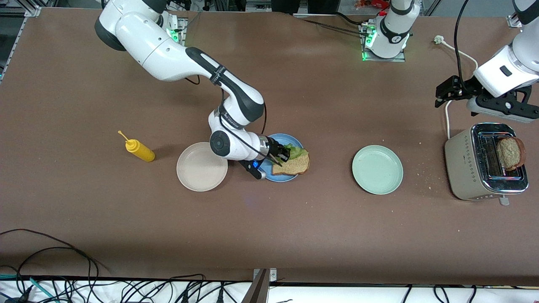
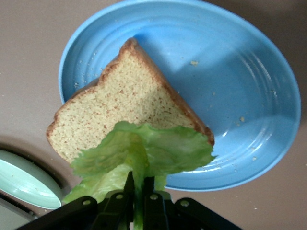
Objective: Make sandwich in blue plate with both arms
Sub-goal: 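Lower the lettuce onto the bread and open the right gripper, then draw the right gripper back beside the mustard bottle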
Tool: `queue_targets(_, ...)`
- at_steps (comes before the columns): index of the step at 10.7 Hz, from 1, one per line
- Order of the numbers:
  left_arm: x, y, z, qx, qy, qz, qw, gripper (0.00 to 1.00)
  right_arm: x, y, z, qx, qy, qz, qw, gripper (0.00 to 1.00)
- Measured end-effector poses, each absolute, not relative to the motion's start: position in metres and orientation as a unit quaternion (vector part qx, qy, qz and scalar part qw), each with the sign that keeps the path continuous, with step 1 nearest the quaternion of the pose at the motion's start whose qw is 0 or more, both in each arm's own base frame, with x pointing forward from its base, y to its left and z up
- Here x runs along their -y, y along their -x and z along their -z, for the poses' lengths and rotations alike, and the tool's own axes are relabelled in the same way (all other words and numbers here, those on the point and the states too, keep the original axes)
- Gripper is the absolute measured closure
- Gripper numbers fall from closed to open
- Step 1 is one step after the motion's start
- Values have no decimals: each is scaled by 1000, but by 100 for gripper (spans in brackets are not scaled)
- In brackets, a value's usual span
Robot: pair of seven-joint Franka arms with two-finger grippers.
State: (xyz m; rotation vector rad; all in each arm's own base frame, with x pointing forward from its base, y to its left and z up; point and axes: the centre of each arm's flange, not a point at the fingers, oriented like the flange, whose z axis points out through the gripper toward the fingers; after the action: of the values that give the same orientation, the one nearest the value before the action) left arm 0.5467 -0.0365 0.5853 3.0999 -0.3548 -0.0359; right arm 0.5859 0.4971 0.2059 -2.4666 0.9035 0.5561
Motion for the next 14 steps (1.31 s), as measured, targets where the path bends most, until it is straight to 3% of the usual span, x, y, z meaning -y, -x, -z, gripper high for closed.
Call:
queue_targets(3,27,-547,-585,105,-994,12,11,0,-496,-585,-198,-328,895,-205,224,91)
queue_targets(6,28,-547,-585,106,-994,12,11,0,-496,-585,-197,-327,895,-205,224,79)
queue_targets(12,33,-548,-583,110,-994,14,11,0,-495,-589,-203,-329,894,-201,228,3)
queue_targets(14,35,-548,-583,113,-993,14,11,0,-487,-597,-218,-328,892,-218,223,0)
